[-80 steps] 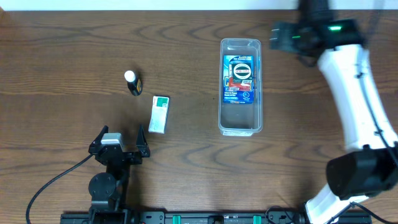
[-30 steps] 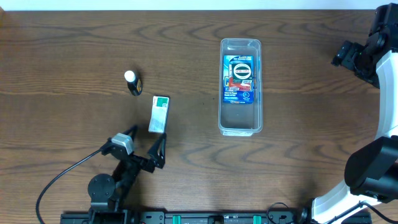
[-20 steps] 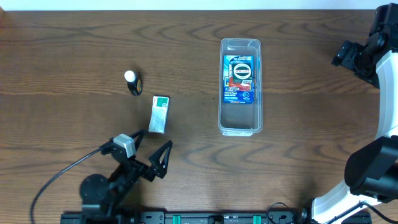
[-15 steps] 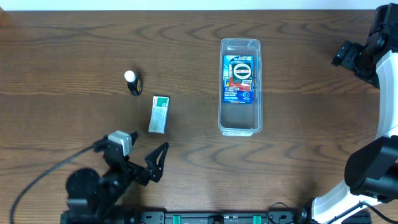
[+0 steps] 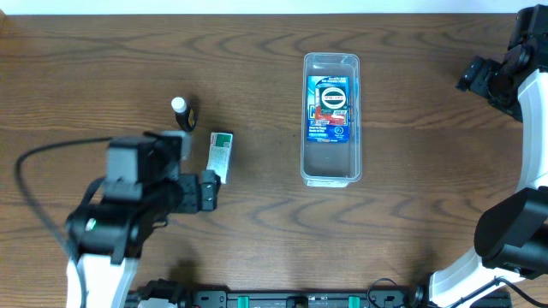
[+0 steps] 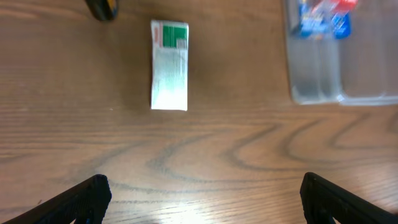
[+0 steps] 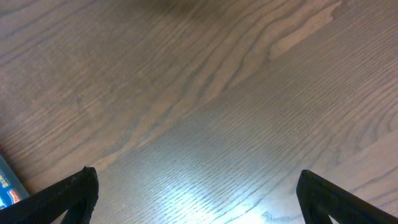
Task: Pack container
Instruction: 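Lower the left gripper over the white-green Panadol box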
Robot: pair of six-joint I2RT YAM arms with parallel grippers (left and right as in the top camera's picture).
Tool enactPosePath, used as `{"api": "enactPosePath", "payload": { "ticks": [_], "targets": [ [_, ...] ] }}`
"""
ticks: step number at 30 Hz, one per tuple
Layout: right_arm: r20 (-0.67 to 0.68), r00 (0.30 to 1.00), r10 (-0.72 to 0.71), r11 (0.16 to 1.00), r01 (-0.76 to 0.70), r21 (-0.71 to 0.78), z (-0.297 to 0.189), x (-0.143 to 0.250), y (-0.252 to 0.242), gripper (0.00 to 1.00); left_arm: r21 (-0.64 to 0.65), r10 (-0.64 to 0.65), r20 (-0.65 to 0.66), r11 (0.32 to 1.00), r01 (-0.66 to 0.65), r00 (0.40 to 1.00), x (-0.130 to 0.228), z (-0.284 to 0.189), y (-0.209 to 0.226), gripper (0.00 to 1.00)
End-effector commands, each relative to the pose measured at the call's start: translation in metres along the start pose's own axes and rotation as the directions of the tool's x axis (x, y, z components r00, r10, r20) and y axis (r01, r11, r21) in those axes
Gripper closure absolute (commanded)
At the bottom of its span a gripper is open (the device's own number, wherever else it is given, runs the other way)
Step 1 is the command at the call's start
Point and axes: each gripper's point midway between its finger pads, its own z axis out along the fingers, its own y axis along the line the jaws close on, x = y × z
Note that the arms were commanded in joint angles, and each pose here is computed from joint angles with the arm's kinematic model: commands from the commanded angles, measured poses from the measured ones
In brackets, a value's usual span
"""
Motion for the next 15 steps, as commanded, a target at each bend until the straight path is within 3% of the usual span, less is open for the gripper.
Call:
{"api": "enactPosePath", "payload": {
  "ticks": [1,6,9,15],
  "targets": [
    [-0.009,1.0,-0.002,1.0,0.002,0.015,0.004,0.002,-0.003,0.01,-0.021,0.026,-0.025,0.999,-0.027,0.999,-0.007,0.01,-0.001,0.02],
    [-0.009,1.0,-0.002,1.0,0.002,0.015,0.004,0.002,-0.003,0.01,-0.014,-0.024,-0.081,1.0,0.023,0.996,-0.009,0.029,0.0,0.02],
    [-0.009,1.0,-0.002,1.0,0.002,0.015,0.004,0.002,-0.003,0.01,-0.122,-0.07,-0.12,0.991,0.055,0.99,-0.006,0.042,0.014,0.02],
    [-0.009,1.0,-0.002,1.0,0.002,0.015,0.004,0.002,-0.003,0.01,-0.284,-0.042,-0.189,0.959,-0.014,0.981,-0.004,0.071,0.024,0.02]
  ]
}}
